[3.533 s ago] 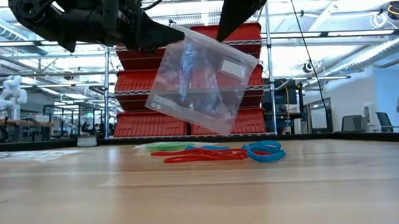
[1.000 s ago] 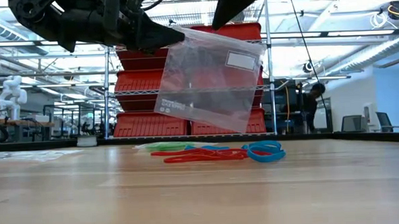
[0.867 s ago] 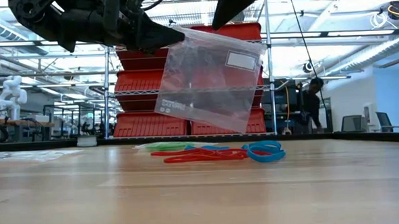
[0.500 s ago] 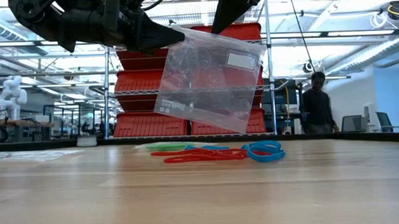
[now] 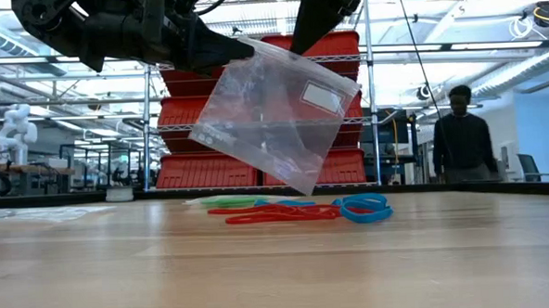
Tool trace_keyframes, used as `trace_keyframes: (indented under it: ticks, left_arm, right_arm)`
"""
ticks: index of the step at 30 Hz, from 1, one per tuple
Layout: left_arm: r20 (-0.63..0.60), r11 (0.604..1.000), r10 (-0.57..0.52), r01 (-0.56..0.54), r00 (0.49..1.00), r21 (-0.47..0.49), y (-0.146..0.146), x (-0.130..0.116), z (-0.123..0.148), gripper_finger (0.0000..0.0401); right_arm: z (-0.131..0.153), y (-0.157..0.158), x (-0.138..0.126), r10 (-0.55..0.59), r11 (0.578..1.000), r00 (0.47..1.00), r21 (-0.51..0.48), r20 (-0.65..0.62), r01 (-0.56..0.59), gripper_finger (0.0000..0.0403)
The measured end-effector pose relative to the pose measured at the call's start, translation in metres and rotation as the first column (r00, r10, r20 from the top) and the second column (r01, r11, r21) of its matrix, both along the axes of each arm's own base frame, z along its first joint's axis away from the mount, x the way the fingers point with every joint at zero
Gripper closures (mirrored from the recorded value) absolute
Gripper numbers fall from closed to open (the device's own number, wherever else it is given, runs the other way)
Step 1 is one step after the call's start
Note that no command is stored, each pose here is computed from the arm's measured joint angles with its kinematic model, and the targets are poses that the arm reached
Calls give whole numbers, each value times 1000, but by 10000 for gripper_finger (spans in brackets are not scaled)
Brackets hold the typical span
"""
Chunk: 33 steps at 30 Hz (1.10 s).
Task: Sort rubber bands
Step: Open the bottom right transparent zip bag
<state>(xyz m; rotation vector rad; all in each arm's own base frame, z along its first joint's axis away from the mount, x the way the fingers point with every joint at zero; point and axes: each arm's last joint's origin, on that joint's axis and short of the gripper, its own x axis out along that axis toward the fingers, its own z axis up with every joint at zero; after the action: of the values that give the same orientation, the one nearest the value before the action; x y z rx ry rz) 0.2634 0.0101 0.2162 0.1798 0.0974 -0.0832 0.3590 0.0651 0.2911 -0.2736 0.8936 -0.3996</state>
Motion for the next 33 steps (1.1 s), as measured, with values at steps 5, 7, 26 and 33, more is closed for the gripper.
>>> trace_keyframes:
  ticks: [5,7,26,33]
  left_arm:
    - [1,1000,0,0,1000,0,0,0,0,399]
    - [0,1000,0,0,1000,-1,0,0,0,399]
    - [-2,1000,0,0,1000,-4,0,0,0,399]
    - [-20,1000,1,-1,1000,-1,0,0,-2,399]
  right_arm:
    - [0,-1,-1,-22,1000,1000,4,4,22,403]
    - [-1,-1,-1,-27,1000,1000,-2,-1,27,403]
    - [-17,-7,9,-19,1000,998,-20,-58,18,403]
    - [7,3,-7,-10,1000,1000,-28,12,11,403]
